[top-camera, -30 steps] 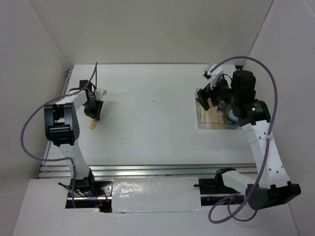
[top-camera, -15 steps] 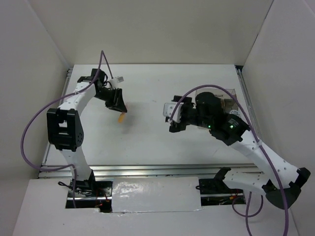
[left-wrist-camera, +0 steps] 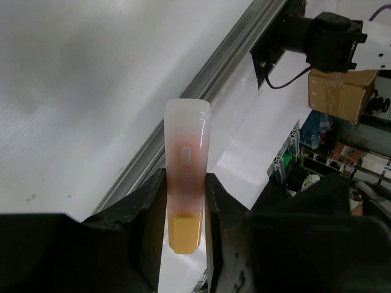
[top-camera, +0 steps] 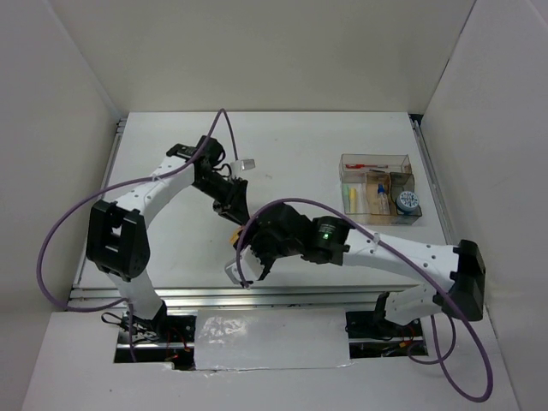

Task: Sort the stationery into containers
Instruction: Pick up the stationery from the center of the board, then place the stationery in the storage box.

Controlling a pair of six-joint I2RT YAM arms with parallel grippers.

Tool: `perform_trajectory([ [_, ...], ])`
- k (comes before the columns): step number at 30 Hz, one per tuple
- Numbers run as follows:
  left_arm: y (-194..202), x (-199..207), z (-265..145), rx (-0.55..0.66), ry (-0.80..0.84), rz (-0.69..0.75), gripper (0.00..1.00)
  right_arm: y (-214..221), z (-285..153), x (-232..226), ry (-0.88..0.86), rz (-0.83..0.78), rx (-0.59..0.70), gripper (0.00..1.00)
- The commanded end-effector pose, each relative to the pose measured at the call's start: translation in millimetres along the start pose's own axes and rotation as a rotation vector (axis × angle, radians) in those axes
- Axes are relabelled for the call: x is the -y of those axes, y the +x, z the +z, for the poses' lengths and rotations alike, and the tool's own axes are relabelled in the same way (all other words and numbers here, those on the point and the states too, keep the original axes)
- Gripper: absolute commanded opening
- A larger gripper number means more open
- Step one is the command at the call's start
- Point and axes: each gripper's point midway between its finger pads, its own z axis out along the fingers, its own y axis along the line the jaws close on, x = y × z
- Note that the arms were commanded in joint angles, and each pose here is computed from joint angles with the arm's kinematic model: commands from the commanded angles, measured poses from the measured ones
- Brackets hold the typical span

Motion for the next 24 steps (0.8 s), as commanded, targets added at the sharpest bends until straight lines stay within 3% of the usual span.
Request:
perform_trajectory([
  [1, 11.4, 23.8, -5.2, 0.008, 0.023, 0.041, 0.00, -12.6, 18.6, 7.5, -0.006, -0.085, 0.043, 0.60],
  [10, 17.9, 33.5, -3.1, -0.014, 0.080, 0.037, 0.00, -0.7, 47.5, 3.2, -0.082, -0.029, 0.020, 0.56],
  [24, 21.6, 35.7, 0.0, -0.029, 0.121, 0.026, 0.00, 14.6, 43.8, 17.4, -0.062, 0.006, -0.013, 0.54],
])
